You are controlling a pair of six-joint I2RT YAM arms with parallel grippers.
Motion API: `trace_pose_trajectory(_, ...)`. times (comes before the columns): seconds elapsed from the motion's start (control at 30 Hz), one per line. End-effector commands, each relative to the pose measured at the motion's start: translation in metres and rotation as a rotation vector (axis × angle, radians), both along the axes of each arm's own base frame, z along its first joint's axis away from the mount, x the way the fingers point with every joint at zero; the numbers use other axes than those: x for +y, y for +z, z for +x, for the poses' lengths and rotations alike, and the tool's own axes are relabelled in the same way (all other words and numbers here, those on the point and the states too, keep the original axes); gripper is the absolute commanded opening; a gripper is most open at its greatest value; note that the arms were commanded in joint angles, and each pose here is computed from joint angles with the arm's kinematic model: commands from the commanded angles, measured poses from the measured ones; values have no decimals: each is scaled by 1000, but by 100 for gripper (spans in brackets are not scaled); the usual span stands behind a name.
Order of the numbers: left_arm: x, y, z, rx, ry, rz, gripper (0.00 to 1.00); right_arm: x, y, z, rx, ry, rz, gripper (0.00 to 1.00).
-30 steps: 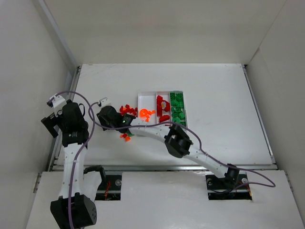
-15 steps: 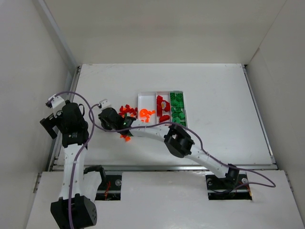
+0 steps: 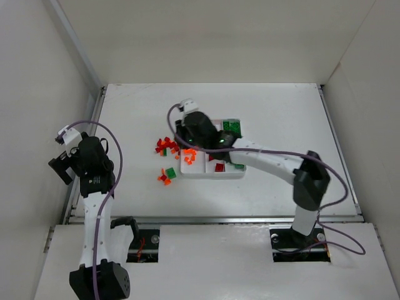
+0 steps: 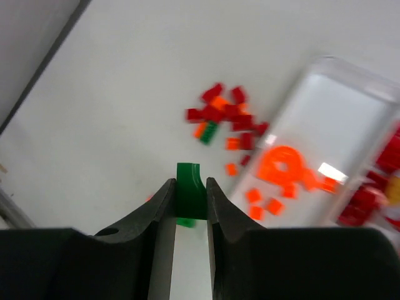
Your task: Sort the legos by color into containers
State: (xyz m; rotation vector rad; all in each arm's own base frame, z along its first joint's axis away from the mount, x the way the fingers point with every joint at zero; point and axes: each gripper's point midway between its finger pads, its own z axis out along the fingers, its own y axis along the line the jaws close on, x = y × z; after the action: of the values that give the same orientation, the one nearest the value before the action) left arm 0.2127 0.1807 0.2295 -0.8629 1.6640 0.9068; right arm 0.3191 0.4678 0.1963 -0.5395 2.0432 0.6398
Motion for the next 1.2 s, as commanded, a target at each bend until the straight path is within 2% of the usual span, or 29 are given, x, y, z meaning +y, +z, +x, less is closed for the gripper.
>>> trace_pose_trajectory(0.0,4,14,-6,-82,31,13,100,-82,-6,30,2,-191,-50,0)
trace_pose_trajectory(0.13,3,15,-3,-93,5,5,100,-177,-25,57,70,-379,-87,0)
trace_pose_trajectory(0.23,0,12,0,-96,-28,-7,100,-222,-40,69,106,-448,-132,0)
trace_pose_trajectory(0.47,-6,8,4,-84,-88,-23,100,-266,-71,80,154,-525,-256,0)
trace_pose_trajectory(0.53,-6,8,4,-84,-88,-23,100,-266,-79,77,168,-509,-273,0)
trace_pose_trajectory(0.6,-6,8,4,-84,-88,-23,100,-267,-85,76,178,-502,-294,9)
trace_pose_trajectory(0.63,-6,8,4,-84,-88,-23,100,-267,-87,76,185,-502,-302,17)
trace_pose_trajectory(0.67,-7,7,6,-85,-97,-25,100,-267,-87,76,185,-502,-302,37)
trace_pose_trajectory(0.8,-9,5,6,-77,-106,-30,100,-272,-95,77,213,-516,-318,53)
trace_pose_trajectory(0.9,-9,5,6,-77,-106,-30,100,-268,-82,84,183,-506,-309,61)
trace_pose_trajectory(1.03,-9,5,6,-77,-106,-30,100,-254,-44,88,76,-451,-326,61)
trace_pose_trajectory(1.13,-9,1,6,-68,-106,-33,100,-201,-15,69,-56,-273,-367,62)
trace_pose_trajectory(1.17,-9,1,6,-68,-106,-33,100,-168,-9,50,-87,-166,-355,64)
